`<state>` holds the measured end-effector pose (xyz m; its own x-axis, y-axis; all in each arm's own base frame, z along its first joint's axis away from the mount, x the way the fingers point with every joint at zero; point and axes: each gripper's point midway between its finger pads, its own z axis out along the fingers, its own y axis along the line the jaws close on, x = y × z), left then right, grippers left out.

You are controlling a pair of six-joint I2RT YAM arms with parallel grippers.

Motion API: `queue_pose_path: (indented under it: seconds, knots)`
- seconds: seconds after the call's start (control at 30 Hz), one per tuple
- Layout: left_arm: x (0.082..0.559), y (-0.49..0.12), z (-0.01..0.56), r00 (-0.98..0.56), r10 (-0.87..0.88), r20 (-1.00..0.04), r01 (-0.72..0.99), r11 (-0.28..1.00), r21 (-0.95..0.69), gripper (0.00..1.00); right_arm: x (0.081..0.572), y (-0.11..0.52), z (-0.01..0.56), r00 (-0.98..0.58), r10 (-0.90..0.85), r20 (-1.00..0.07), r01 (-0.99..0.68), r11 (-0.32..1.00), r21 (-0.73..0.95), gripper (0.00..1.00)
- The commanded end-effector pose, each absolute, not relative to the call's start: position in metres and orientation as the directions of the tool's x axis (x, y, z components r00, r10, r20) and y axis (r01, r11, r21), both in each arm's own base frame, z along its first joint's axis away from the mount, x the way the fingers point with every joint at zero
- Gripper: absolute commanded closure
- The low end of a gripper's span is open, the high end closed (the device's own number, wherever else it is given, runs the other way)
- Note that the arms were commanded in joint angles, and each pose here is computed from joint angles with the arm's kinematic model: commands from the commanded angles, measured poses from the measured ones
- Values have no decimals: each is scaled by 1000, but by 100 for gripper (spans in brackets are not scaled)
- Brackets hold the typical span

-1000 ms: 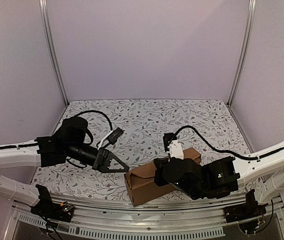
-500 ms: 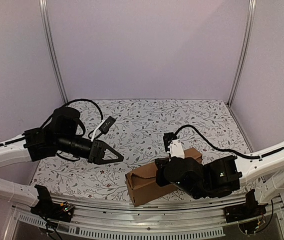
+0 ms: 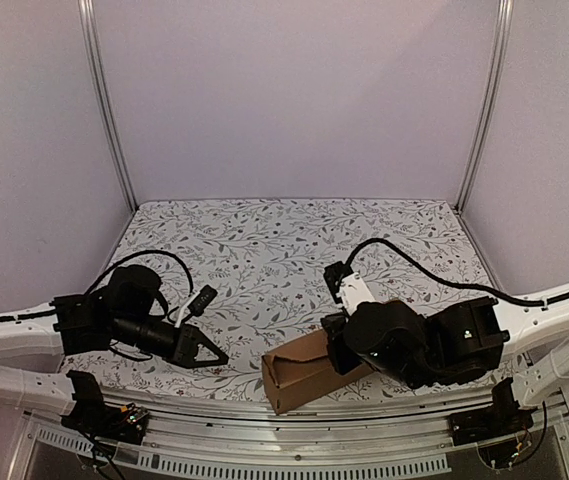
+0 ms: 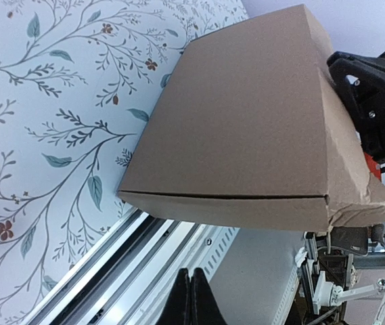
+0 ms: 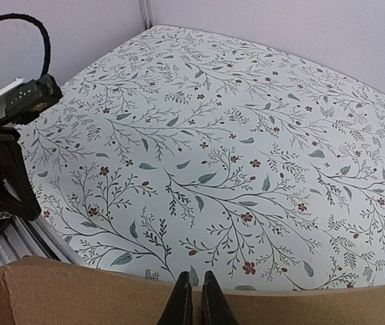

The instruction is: Fold the paper box

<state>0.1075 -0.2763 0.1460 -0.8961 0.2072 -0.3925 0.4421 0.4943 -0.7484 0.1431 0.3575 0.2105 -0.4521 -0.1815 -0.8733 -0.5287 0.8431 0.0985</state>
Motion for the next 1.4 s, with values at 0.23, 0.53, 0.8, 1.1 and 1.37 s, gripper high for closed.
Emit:
queue_pose_path:
  seconds: [0.23, 0.53, 0.8, 1.1, 1.37]
  knots:
    - [113, -283, 138, -894, 188, -407, 442, 515, -734, 93, 153, 354, 250, -396, -240, -887, -609, 791, 58, 82]
    - [134, -279, 148, -853, 174, -492, 492, 584, -646, 91, 167, 307, 272, -362, -255, -897, -559, 829, -10, 45]
    - [172, -262, 191, -730, 117, -673, 553, 680, -481, 56, 167, 244, 265, -414, -271, -869, -476, 878, -47, 1]
    - [222, -286, 250, -632, 10, -775, 619, 607, -498, 0, 144, 187, 247, -565, -150, -811, -429, 893, 134, 1]
    - [235, -349, 255, -675, 143, -724, 708, 404, -579, 1, 124, 191, 195, -697, -126, -706, -404, 882, 242, 1]
